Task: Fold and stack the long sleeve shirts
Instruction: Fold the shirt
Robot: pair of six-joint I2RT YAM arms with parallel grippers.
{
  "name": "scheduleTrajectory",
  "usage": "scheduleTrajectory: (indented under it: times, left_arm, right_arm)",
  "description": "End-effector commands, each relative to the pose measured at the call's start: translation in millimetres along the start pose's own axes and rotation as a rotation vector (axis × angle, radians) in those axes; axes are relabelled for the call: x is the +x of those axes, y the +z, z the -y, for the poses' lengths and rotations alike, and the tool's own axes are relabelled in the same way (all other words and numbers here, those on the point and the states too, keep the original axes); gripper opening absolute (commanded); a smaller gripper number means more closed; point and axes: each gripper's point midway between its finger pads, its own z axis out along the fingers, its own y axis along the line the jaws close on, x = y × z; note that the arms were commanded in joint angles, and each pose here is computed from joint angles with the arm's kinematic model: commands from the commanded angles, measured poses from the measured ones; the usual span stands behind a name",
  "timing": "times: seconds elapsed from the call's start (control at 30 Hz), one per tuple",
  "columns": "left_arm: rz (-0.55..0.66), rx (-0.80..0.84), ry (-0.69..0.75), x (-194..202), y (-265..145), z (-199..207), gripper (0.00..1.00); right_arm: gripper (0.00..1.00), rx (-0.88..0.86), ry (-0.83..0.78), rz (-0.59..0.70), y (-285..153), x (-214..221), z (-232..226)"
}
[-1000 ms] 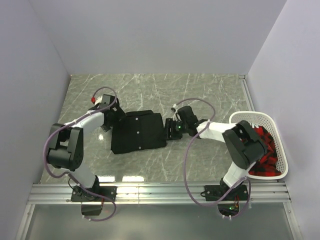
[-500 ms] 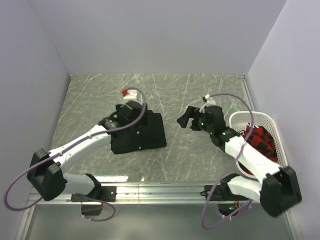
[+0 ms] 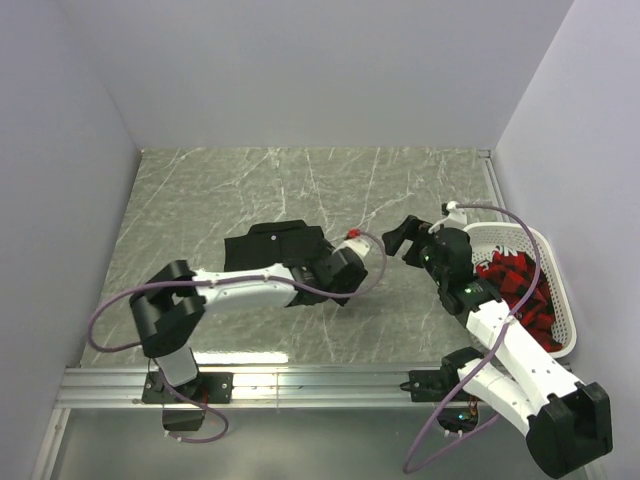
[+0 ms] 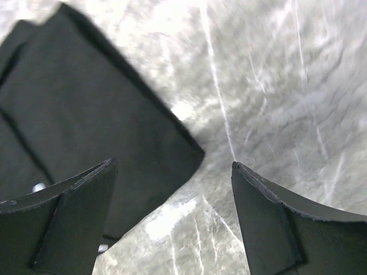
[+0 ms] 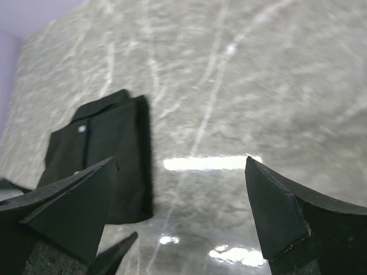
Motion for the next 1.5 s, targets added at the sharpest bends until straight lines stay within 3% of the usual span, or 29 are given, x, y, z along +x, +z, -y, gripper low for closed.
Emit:
scheduleTrajectory:
  times: [0.0,0.17,0.5,0.87,1.13,1.3,1.47]
  left_arm:
    - [0.044,-0.010,0.095,-15,6,12,0.84]
    - [-0.003,-0.025,0.175,0,17,20,0.79]
    - [-0.078,-0.006,0.201,34,32,26,0.61]
    - [-0.111,-0.045,0.229,52,44,21,0.54]
    - [-0.100,-0.062,0.210,51,39,15,0.30]
    - [-0.082,-0.059,0.175,44,34,10,0.04]
    - [-0.034,-0.024,0.113,29,23,8,0.00]
  right_arm:
    - [0.97,0.067,0.064,0.038,-2,-6,19]
    - [0.96,0.072,0.101,0.016,-2,3,31]
    - [0.94,0.038,0.118,-0.039,3,16,34]
    - [0.94,-0.022,0.112,-0.069,10,19,23]
    - [0.94,-0.051,0.144,-0.125,18,29,17]
    - [0.94,-0.105,0.174,-0.187,26,39,7]
    - [0.95,-0.167,0.248,-0.293,37,60,-4]
